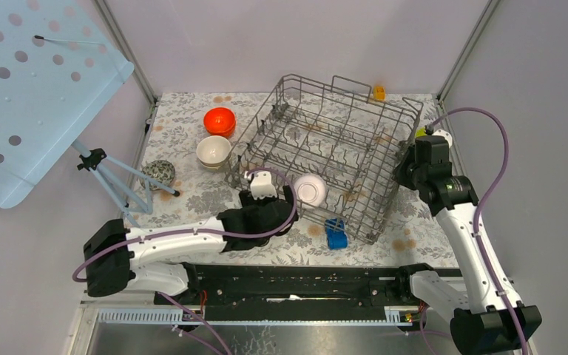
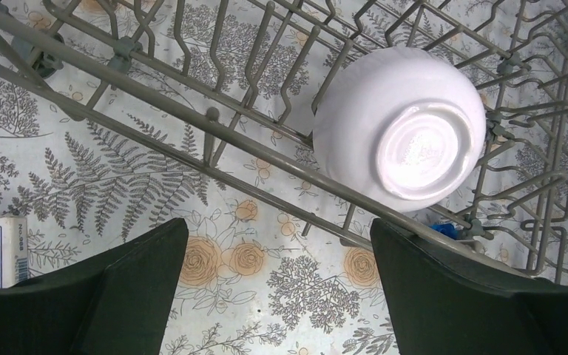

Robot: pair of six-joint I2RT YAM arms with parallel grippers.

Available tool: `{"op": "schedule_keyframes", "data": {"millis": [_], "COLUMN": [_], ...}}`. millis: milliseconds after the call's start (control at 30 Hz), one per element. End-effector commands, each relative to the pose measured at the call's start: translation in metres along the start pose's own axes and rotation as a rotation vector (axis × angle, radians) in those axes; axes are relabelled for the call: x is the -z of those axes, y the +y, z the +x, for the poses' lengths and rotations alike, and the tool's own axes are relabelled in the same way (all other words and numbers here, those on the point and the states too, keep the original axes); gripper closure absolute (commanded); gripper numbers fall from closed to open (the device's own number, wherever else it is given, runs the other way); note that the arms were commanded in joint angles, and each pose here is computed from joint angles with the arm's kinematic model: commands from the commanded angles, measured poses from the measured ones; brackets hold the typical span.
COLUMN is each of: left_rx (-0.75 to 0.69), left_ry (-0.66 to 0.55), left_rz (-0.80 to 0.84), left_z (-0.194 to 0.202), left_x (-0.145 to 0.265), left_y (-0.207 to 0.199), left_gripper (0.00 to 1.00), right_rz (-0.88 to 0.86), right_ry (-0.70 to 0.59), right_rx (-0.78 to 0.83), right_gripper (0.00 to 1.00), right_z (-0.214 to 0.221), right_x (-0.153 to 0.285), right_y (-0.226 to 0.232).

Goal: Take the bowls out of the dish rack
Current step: Adjust the dish rack at the center of the board.

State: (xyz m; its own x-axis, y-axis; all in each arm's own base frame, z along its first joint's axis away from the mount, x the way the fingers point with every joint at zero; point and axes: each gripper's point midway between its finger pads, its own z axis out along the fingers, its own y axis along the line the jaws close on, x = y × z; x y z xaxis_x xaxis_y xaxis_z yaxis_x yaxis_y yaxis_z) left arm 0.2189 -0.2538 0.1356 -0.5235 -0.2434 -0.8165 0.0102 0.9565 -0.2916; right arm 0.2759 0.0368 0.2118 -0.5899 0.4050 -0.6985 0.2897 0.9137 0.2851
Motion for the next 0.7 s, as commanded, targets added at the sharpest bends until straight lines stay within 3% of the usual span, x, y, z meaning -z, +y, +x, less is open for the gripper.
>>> {"op": "schedule_keyframes", "data": {"millis": [0, 267, 667], "left_rx": [0.132, 0.117, 0.165], "left_ry": [-0.102, -0.071, -0.043], "left_rz": [0.075, 0.061, 0.008], "left_z": [-0.046, -0.045, -0.054], "left_x": [-0.004, -0.026, -0.06], "left_y": [-0.043, -0.057, -0.038], "left_gripper": [0.02, 0.02, 0.02], "right_rz": [-0.195, -0.234, -0.335], "right_ry": [-0.059, -0.035, 0.02], "right_rx": [-0.065, -0.081, -0.161], "right_gripper": [0.87, 0.86, 0.85], "right_z": [-0.013, -0.003, 0.004], "right_x": [0.032, 0.034, 0.031], "right_y": [0.034, 0.037, 0.059]}}
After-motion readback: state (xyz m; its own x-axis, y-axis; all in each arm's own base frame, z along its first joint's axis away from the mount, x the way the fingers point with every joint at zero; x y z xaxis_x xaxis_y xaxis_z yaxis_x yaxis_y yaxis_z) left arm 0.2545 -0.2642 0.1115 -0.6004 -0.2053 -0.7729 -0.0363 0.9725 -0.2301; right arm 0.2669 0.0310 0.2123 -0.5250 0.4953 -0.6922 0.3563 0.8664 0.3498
